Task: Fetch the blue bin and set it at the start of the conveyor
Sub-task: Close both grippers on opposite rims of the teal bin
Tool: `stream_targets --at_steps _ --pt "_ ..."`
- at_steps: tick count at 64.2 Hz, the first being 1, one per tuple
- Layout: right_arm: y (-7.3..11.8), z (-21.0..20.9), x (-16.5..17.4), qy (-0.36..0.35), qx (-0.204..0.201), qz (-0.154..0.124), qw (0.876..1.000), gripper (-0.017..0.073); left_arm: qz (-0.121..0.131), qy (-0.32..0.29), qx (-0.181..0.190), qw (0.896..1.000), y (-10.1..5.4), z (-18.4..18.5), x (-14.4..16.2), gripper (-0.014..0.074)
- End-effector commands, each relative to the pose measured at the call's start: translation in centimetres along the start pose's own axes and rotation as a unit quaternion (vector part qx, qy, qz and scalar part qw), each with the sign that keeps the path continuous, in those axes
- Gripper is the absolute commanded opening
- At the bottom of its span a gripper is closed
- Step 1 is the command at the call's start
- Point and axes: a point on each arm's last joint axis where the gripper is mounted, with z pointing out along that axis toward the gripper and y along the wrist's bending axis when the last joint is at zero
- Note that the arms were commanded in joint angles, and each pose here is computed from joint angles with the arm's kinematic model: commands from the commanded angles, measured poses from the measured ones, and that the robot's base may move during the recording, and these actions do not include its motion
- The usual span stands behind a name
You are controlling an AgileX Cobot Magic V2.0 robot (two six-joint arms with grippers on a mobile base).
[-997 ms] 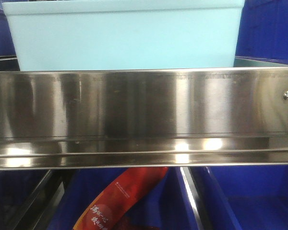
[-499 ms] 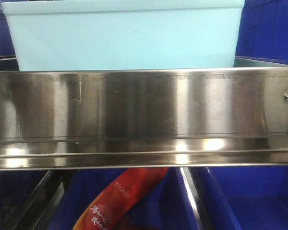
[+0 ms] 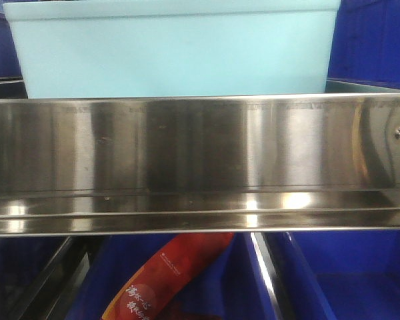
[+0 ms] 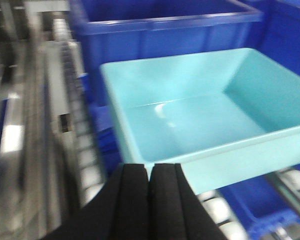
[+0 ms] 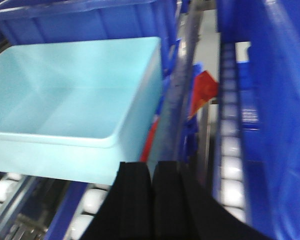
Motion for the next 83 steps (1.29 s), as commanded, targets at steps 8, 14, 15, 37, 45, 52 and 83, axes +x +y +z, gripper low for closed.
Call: stream_targets --at_steps 8,14,15,37,45,52,83 --pt "1.8 2.3 -0.5 -0.004 -0.054 -0.016 0.998 -0.0154 0.004 0.017 0.052 0.999 -1.9 3.4 -2.7 -0.0111" --pt "2.7 3.2 -1.1 0.005 -0.073 0.011 0.997 -0.0146 -0.006 0.030 0.033 0.999 -2.2 5.0 -3.6 -0.0111" --pt "2.8 3.2 -1.4 0.003 -0.074 0.017 0.997 -0.0143 -0.011 0.034 0.023 0.999 -2.1 5.4 -3.7 -0.0111" --pt "2.9 8.9 -6.6 0.081 0.048 0.042 0.995 -0.0141 -0.071 0.083 -0.102 0.989 -3.2 10.7 -6.2 -0.0111" --pt "3.2 11.2 -8.2 0.095 0.096 0.021 0.991 -0.0141 -0.081 0.115 -0.122 0.983 -3.1 13.1 -6.5 -0.0111" --pt "3.6 13.8 -8.8 0.128 0.115 0.007 0.985 -0.0141 -0.089 0.129 -0.129 0.979 -2.8 15.2 -6.5 -0.0111" --pt "3.4 20.3 -7.7 0.208 0.128 -0.019 0.970 -0.0139 -0.109 0.158 -0.176 0.966 0.4 19.8 -5.6 0.0166"
